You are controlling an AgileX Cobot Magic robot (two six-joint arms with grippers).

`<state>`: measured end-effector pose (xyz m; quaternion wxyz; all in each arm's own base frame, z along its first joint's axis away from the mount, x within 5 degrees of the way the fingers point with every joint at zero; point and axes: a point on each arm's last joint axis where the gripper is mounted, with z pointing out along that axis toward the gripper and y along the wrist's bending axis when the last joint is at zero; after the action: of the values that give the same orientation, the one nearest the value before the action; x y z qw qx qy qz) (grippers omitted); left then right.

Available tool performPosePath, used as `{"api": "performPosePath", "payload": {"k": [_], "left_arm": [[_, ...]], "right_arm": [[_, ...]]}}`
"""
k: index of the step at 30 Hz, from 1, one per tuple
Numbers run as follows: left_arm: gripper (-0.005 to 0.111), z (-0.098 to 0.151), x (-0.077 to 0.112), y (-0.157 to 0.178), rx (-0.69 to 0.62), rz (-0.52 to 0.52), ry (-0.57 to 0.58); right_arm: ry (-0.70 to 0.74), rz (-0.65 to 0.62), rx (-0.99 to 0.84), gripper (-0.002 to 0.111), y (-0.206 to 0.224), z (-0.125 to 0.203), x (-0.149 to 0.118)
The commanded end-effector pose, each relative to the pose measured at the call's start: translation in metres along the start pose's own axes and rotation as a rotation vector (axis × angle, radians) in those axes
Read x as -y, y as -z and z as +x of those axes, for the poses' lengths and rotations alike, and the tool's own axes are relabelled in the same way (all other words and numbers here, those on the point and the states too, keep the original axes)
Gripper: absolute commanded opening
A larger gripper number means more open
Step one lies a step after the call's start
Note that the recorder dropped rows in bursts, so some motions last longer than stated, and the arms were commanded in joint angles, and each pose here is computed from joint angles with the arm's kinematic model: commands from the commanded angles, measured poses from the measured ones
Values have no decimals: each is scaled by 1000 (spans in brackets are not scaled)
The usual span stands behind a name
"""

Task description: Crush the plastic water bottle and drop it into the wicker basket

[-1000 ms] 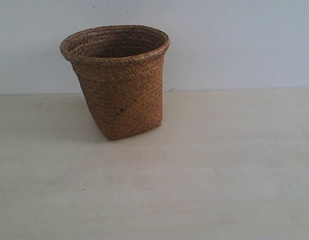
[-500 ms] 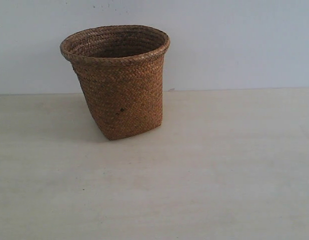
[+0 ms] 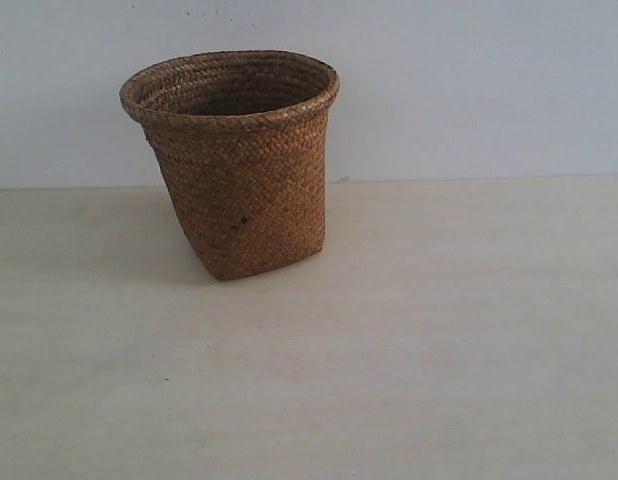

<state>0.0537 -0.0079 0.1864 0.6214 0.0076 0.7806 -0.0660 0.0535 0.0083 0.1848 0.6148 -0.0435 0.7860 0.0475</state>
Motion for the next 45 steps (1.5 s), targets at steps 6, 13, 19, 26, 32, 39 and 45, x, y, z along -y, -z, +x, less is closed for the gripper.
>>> {"api": "performPosePath", "payload": {"k": [6,13,19,26,32,39,45], "left_arm": [[4,1,-1,0,4,-7,-1],[4,1,-1,0,4,-7,-1],[4,1,-1,0,4,-7,-1],[4,1,-1,0,4,-7,-1],[4,1,-1,0,4,-7,-1],[4,1,-1,0,4,-7,-1],[4,1,-1,0,4,-7,-1]], "right_arm": [[38,32,-6,0,0,2,2],[39,30,-9,0,0,2,2],[2,30,-9,0,0,2,2],[-50,59,-9,0,0,2,4],[34,58,-11,0,0,2,4],[23,58,-11,0,0,2,4],[23,58,-11,0,0,2,4]]}}
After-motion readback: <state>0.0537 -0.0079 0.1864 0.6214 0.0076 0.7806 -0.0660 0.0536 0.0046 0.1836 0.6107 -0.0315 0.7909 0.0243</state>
